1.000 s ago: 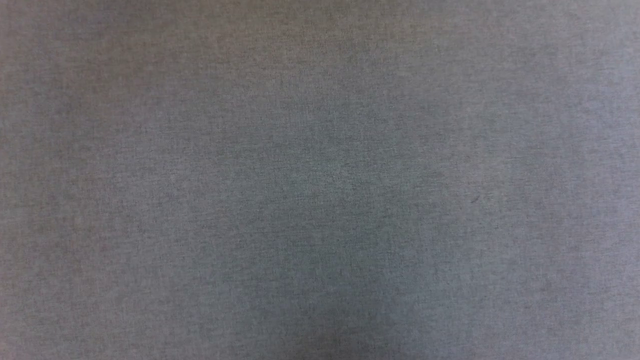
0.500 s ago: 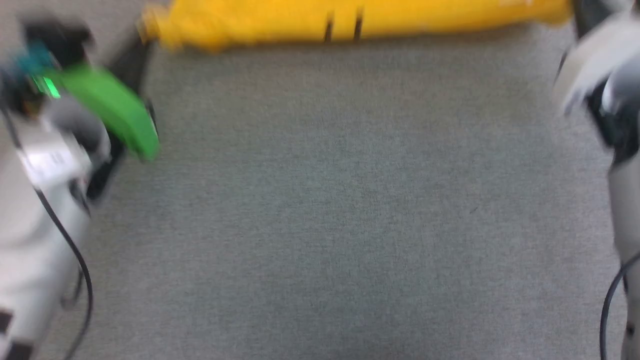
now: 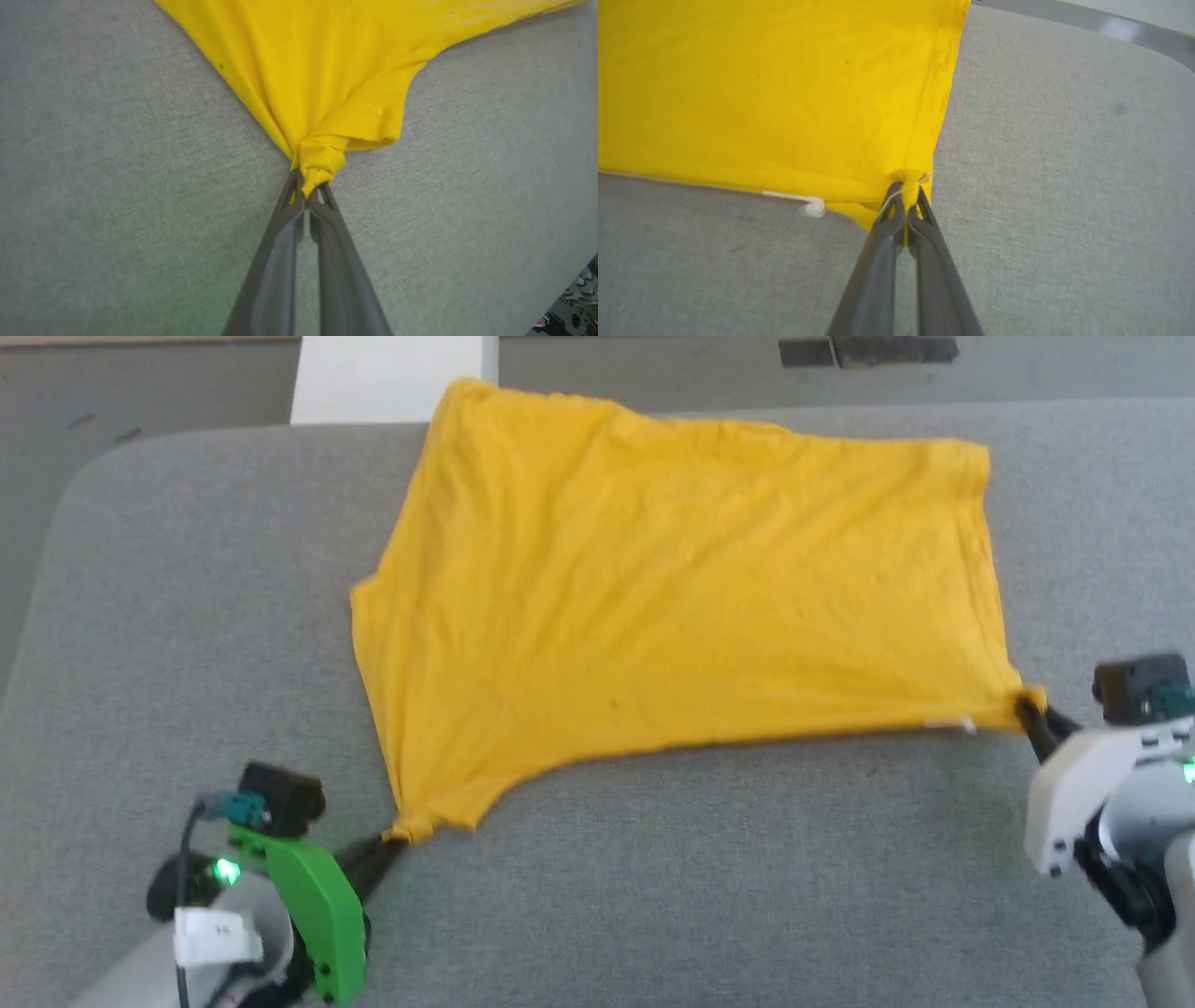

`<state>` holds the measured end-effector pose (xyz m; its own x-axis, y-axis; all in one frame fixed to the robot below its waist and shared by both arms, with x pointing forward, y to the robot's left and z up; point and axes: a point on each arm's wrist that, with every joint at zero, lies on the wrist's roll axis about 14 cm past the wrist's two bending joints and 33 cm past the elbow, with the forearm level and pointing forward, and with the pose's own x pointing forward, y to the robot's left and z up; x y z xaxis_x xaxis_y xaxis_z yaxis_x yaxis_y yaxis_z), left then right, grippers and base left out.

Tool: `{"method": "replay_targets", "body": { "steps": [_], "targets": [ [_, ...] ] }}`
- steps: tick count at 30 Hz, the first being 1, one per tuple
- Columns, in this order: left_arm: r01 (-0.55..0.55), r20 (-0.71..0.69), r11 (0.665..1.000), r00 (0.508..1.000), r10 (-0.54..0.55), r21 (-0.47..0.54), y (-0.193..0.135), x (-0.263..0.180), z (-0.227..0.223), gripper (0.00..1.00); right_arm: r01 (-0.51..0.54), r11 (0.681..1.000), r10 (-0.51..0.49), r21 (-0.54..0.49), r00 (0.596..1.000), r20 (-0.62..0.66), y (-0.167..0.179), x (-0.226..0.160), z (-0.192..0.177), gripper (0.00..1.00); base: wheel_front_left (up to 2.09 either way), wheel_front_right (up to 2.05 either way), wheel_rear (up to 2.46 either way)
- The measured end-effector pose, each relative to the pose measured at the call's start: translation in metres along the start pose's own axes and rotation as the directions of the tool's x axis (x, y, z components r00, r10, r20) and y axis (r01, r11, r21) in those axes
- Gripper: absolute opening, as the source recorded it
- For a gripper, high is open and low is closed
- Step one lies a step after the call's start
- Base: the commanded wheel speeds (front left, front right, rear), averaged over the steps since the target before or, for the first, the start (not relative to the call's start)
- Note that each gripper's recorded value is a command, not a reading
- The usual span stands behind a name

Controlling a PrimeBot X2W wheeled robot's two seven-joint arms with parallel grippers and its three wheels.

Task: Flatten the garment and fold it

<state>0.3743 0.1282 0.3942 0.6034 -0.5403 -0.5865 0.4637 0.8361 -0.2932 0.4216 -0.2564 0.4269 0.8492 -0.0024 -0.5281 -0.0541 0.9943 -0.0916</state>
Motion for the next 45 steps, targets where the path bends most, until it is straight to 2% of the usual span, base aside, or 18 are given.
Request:
{"method": "replay_targets", "body": {
  "steps": [5, 11, 15, 17, 22, 26, 32, 39, 45],
  "targets": [
    [-0.012, -0.062, 0.997, 0.998, 0.007, -0.074, -0.019, -0.025, -0.031, 0.00, 0.009, 1.000, -0.008, 0.008, 0.997, -0.077, -0.001, -0.025, -0.029, 0.00, 0.00, 0.00, 0.00],
    [-0.055, -0.122, 0.989, 0.992, 0.038, -0.136, -0.033, -0.050, -0.062, 0.00, 0.049, 0.995, -0.037, 0.088, 0.990, -0.138, -0.003, -0.051, -0.058, 0.00, 0.00, 0.00, 0.00],
    [-0.086, -0.127, 0.983, 0.990, 0.065, -0.164, -0.039, -0.061, -0.075, 0.00, 0.087, 0.990, -0.068, 0.115, 0.985, -0.160, -0.007, -0.068, -0.071, 0.00, 0.00, 0.00, 0.00],
    [-0.094, -0.108, 0.985, 0.991, 0.079, -0.147, -0.042, -0.062, -0.075, 0.00, 0.097, 0.988, -0.077, 0.121, 0.984, -0.162, -0.006, -0.074, -0.075, 0.00, 0.00, 0.00, 0.00],
    [-0.153, 0.144, 0.988, 0.978, 0.151, 0.006, -0.027, -0.058, -0.042, 0.00, 0.098, 0.986, -0.096, 0.138, 0.995, -0.019, -0.002, -0.077, -0.056, 0.00, 0.00, 0.00, 0.00],
    [-0.197, 0.338, 0.978, 0.928, 0.160, 0.077, -0.029, -0.048, -0.008, 0.00, 0.082, 0.986, -0.099, 0.145, 0.988, 0.116, 0.007, -0.076, -0.040, 0.00, 0.00, 0.00, 0.00],
    [-0.236, 0.506, 0.958, 0.854, 0.125, 0.162, -0.033, -0.033, 0.049, 0.00, 0.064, 0.989, -0.093, 0.136, 0.972, 0.215, 0.014, -0.071, -0.025, 0.00, 0.00, 0.00, 0.00],
    [-0.238, 0.600, 0.945, 0.798, 0.057, 0.227, -0.027, -0.018, 0.111, 0.00, 0.060, 0.993, -0.084, 0.097, 0.961, 0.263, 0.008, -0.050, 0.006, 0.00, 0.00, 0.00, 0.00],
    [-0.212, 0.559, 0.946, 0.828, 0.039, 0.247, -0.008, 0.005, 0.137, 0.00, 0.069, 0.994, -0.088, 0.087, 0.969, 0.231, -0.001, -0.026, 0.016, 0.00, 0.00, 0.00, 0.00]
  ]
}}
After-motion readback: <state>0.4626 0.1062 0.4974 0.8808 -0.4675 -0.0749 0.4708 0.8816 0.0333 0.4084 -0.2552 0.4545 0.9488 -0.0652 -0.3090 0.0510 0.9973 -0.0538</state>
